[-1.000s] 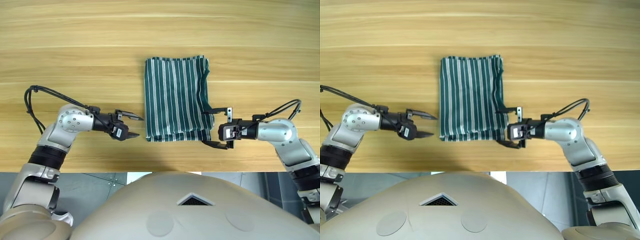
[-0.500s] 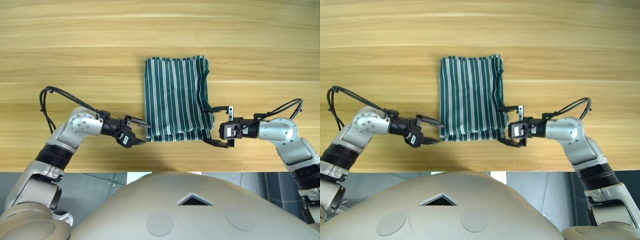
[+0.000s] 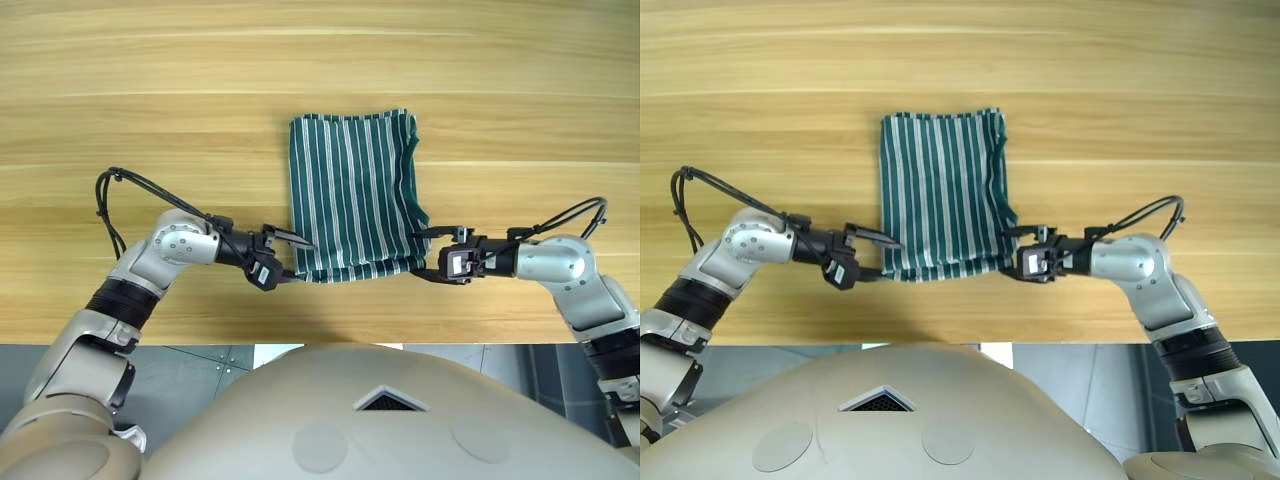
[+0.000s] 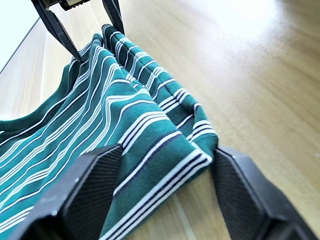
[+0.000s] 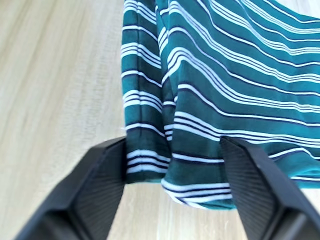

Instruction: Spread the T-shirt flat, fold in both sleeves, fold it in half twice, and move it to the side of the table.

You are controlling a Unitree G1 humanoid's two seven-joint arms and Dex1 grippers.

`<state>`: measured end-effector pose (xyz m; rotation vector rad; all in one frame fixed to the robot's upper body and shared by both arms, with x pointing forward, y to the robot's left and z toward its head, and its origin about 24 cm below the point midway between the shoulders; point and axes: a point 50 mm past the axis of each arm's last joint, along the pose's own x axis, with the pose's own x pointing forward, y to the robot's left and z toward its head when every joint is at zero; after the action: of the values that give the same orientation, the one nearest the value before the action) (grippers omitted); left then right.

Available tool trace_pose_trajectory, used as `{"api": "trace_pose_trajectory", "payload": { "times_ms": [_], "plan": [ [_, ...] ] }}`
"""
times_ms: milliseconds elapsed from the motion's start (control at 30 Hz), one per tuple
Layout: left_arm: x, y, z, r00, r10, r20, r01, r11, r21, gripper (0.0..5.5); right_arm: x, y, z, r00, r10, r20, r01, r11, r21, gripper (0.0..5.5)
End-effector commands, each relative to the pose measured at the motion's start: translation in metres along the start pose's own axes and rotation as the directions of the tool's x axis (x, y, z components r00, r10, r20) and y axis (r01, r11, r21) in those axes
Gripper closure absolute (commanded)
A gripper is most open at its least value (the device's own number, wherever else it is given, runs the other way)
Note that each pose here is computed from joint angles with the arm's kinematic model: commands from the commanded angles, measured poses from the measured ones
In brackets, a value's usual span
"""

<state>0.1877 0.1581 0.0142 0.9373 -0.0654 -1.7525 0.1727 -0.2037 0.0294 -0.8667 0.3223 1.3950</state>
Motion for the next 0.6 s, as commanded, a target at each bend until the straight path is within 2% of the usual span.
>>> {"api": "trace_pose_trajectory", "payload": {
  "times_ms": [33, 200, 400, 600],
  "plan": [
    [0.0008, -0.0086, -0.0028, 0.998, -0.062, -0.018, 0.061, 0.998, -0.02, 2.32, -0.0017, 0.0075, -0.0083, 0.997, 0.046, -0.065, -0.044, 0.999, 0.019, 2.99],
    [-0.0016, -0.0098, -0.0025, 0.997, -0.075, -0.014, 0.075, 0.997, -0.022, 2.32, -0.0009, 0.0076, -0.0077, 0.997, 0.049, -0.062, -0.048, 0.999, 0.02, 4.04],
    [-0.0061, -0.0072, -0.0035, 0.997, -0.073, -0.016, 0.073, 0.997, -0.023, 3.49, 0.0004, 0.0076, -0.0064, 0.997, 0.049, -0.059, -0.048, 0.999, 0.017, 5.19],
    [-0.0081, -0.0027, -0.0061, 0.998, -0.056, -0.03, 0.056, 0.998, -0.01, 4.53, 0.0016, 0.0068, -0.0059, 0.997, 0.045, -0.055, -0.045, 0.999, 0.015, 5.29]
  ]
}}
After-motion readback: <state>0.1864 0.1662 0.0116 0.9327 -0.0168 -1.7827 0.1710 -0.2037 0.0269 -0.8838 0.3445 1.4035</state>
